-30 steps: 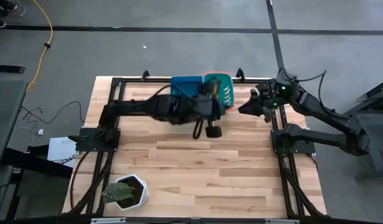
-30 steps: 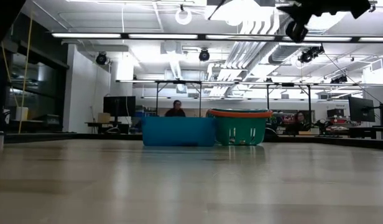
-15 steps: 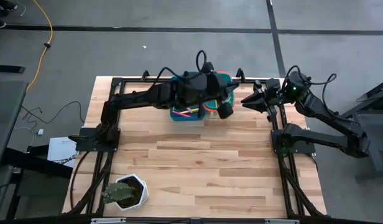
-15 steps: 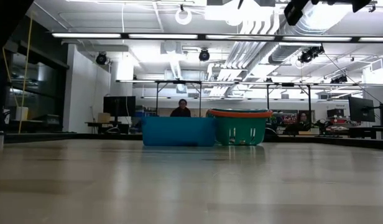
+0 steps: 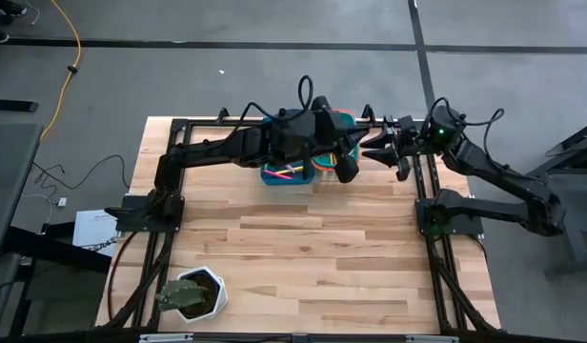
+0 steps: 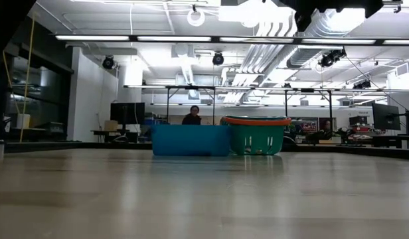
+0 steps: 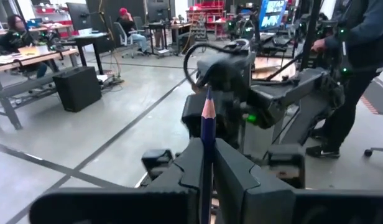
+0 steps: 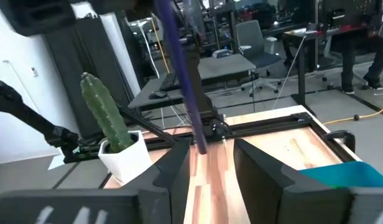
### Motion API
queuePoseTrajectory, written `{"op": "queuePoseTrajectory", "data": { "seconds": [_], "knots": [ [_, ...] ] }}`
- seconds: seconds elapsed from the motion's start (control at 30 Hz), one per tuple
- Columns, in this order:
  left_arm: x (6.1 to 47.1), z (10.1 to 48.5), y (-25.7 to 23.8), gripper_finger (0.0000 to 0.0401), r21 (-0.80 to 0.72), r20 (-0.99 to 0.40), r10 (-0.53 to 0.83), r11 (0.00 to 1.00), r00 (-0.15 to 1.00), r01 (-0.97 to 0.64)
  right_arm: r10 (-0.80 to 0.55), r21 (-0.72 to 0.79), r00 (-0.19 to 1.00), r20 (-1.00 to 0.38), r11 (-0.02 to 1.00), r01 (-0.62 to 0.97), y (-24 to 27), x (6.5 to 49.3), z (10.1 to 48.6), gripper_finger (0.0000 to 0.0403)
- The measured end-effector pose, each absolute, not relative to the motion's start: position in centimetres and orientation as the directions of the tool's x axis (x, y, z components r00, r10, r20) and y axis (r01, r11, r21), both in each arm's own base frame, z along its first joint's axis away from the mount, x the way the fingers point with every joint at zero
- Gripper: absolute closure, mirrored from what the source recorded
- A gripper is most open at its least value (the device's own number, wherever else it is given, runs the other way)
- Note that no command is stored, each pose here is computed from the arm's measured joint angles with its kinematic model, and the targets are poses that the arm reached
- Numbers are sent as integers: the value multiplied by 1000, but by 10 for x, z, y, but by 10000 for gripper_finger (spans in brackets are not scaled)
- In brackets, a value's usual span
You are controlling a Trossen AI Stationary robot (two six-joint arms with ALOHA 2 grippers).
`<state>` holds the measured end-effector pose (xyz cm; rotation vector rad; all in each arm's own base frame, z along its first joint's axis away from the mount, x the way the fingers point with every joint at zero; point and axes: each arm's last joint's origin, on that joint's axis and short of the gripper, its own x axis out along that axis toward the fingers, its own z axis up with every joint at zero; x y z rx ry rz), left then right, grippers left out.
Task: Sort pens & pencils
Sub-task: Put the blue pencil into the green bin
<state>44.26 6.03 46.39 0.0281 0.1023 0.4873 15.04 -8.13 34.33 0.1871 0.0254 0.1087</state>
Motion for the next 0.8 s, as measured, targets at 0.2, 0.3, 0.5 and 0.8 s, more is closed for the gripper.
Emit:
{"op": "queuePoseTrajectory", "data": {
  "seconds": [0.2,0.3,0.5,0.8],
  "knots": [
    [442,465,64,384,51,-86,472,881,877,-470,146,206,989,-10,968,-141,-83,157,342,284],
    [442,465,65,384,49,-82,474,880,877,-472,160,197,987,3,968,-157,-81,159,343,284],
    [442,465,66,384,41,-78,475,880,877,-473,143,182,990,22,973,-144,-80,159,346,284],
    [442,466,66,384,17,-68,470,883,880,-470,136,183,989,55,972,-144,-85,166,347,284]
  ]
}}
